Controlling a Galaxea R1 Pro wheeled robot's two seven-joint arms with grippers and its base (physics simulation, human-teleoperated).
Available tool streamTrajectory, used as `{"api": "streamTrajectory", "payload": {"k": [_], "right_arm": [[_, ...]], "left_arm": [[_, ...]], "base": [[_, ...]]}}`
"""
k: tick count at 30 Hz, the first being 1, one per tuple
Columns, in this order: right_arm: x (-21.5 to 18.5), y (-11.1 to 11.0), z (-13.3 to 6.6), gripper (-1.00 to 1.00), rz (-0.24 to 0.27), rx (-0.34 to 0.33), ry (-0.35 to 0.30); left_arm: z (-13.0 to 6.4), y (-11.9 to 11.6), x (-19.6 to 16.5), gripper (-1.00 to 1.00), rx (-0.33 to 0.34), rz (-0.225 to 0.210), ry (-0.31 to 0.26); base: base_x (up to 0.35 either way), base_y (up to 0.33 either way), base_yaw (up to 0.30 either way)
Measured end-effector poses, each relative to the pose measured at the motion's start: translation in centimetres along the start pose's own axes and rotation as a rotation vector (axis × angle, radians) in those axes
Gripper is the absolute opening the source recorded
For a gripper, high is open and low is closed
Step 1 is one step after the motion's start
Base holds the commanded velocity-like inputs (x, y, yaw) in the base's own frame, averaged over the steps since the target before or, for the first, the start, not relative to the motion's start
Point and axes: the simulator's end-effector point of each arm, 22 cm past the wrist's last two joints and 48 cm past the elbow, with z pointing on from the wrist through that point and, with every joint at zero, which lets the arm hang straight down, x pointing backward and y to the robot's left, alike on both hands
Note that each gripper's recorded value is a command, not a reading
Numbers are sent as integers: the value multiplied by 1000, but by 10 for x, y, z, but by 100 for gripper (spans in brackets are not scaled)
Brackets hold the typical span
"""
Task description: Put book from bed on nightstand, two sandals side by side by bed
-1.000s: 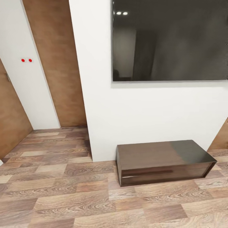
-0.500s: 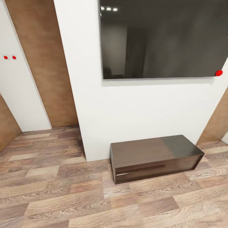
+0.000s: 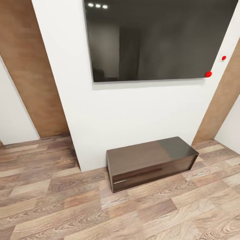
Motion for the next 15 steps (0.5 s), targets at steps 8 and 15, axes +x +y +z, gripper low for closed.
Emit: {"api": "streamTrajectory", "payload": {"k": [8, 15], "right_arm": [[1, 0, 0, 100, 0, 0, 2], [1, 0, 0, 100, 0, 0, 2]], "left_arm": [[0, 0, 1, 100, 0, 0, 3], [0, -1, 2, 100, 1, -1, 4]], "base": [[0, 0, -244], [0, 0, -256]]}}
